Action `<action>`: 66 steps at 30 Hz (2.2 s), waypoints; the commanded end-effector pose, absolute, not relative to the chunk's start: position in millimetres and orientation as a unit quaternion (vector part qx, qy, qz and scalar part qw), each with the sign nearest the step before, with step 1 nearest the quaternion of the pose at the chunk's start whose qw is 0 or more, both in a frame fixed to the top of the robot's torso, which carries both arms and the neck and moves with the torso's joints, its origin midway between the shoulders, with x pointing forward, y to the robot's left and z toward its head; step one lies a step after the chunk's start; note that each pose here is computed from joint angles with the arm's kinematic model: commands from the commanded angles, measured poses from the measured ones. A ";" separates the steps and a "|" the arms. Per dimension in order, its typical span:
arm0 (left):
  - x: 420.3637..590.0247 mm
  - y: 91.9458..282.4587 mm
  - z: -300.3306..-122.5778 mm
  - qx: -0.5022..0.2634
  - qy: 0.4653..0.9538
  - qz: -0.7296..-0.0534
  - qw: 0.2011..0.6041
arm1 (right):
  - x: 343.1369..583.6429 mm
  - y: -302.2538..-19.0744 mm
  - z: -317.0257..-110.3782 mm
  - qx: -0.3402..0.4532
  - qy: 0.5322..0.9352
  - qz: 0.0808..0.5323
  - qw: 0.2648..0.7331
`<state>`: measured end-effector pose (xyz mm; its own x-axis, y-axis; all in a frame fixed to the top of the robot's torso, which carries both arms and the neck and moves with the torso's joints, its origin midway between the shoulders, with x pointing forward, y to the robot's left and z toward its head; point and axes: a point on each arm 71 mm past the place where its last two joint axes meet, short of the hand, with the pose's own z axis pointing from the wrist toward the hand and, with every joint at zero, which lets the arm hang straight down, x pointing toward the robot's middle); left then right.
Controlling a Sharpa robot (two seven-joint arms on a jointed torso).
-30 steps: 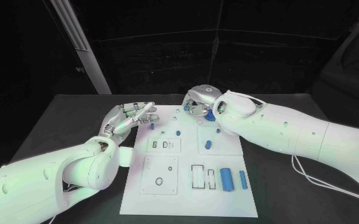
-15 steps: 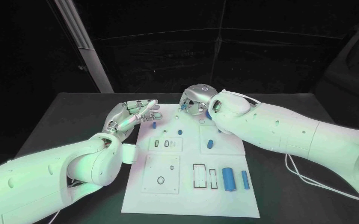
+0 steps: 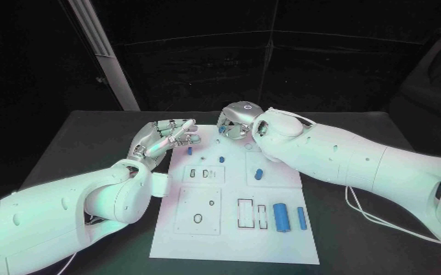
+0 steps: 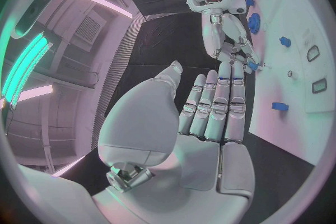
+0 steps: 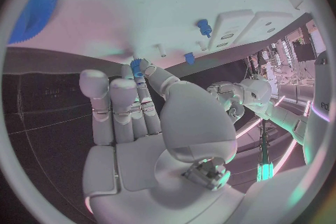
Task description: Assemble the parts on the task board
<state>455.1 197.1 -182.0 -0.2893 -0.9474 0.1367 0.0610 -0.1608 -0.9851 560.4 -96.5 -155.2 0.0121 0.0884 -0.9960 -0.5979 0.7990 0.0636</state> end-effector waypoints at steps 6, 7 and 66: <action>455.3 195.6 -179.7 -0.433 0.507 -0.629 0.400 | 563.7 -94.0 -157.7 -0.199 0.666 0.246 0.676; 455.3 195.6 -179.5 -0.433 0.507 -0.629 0.400 | 563.9 -93.7 -158.0 -0.200 0.666 0.245 0.675; 458.2 203.1 -180.4 -0.436 0.511 -0.625 0.398 | 546.0 -219.9 -150.1 -0.059 0.746 0.169 0.642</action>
<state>458.2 204.8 -181.5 -0.2856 -0.9489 0.1343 0.0500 -0.1547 -0.9867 544.9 -219.0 -150.0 -0.1739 0.1764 -0.9688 -0.3106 0.9238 0.2240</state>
